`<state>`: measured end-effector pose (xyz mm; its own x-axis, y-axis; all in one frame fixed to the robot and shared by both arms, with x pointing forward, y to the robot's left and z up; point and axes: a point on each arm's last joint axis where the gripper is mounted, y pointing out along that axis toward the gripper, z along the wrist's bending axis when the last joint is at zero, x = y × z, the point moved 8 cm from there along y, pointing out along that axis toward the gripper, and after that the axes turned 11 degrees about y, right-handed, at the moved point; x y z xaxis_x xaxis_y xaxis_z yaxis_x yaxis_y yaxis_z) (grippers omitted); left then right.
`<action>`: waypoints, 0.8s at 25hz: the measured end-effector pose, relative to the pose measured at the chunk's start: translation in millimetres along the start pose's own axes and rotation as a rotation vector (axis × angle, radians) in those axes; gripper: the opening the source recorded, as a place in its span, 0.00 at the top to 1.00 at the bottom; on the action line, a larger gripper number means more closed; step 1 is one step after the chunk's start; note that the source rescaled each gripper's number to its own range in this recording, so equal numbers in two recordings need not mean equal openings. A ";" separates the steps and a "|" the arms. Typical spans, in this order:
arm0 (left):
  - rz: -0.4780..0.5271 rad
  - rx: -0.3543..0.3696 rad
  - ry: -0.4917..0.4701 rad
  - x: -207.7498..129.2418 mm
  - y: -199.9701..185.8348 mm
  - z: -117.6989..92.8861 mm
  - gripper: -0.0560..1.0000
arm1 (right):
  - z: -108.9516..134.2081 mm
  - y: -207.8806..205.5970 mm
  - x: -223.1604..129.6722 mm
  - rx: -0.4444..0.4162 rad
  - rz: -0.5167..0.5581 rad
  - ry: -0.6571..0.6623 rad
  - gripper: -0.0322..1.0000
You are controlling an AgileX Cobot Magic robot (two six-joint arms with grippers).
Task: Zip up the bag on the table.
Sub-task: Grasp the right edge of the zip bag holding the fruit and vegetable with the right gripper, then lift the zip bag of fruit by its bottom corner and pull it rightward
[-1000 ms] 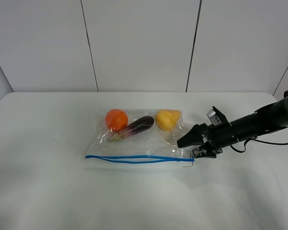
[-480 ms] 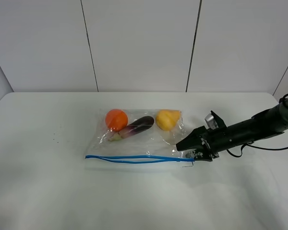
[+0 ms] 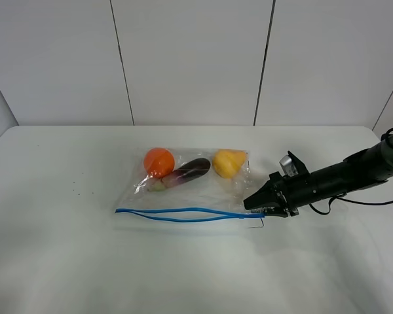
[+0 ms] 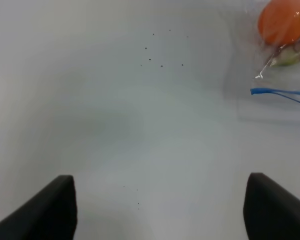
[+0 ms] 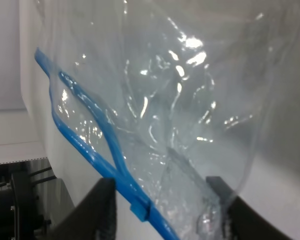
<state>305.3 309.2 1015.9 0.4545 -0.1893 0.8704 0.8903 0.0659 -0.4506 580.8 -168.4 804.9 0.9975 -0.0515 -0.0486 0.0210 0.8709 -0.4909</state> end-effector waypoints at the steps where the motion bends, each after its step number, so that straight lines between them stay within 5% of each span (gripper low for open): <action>1: 0.000 0.000 0.000 0.0 0.0 0.0 0.12 | -0.1 -0.1 0.1 0.000 0.000 0.000 0.56; 6: 0.000 0.000 0.000 0.0 0.0 0.0 0.12 | -0.4 -0.7 0.4 0.000 -0.002 0.001 0.69; 10: 0.000 0.000 0.000 0.0 0.0 0.0 0.12 | -0.4 -0.7 0.4 0.000 -0.002 0.001 0.96; 20: 0.000 0.000 0.000 0.0 0.0 0.0 0.12 | 1.1 -0.7 -0.6 0.009 0.004 0.001 0.97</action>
<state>305.3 309.2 1015.9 0.4545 -0.1893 0.8704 0.8903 0.0659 -0.4506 580.2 -168.5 806.3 0.9975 -0.0489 -0.0515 0.0180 0.8754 -0.4830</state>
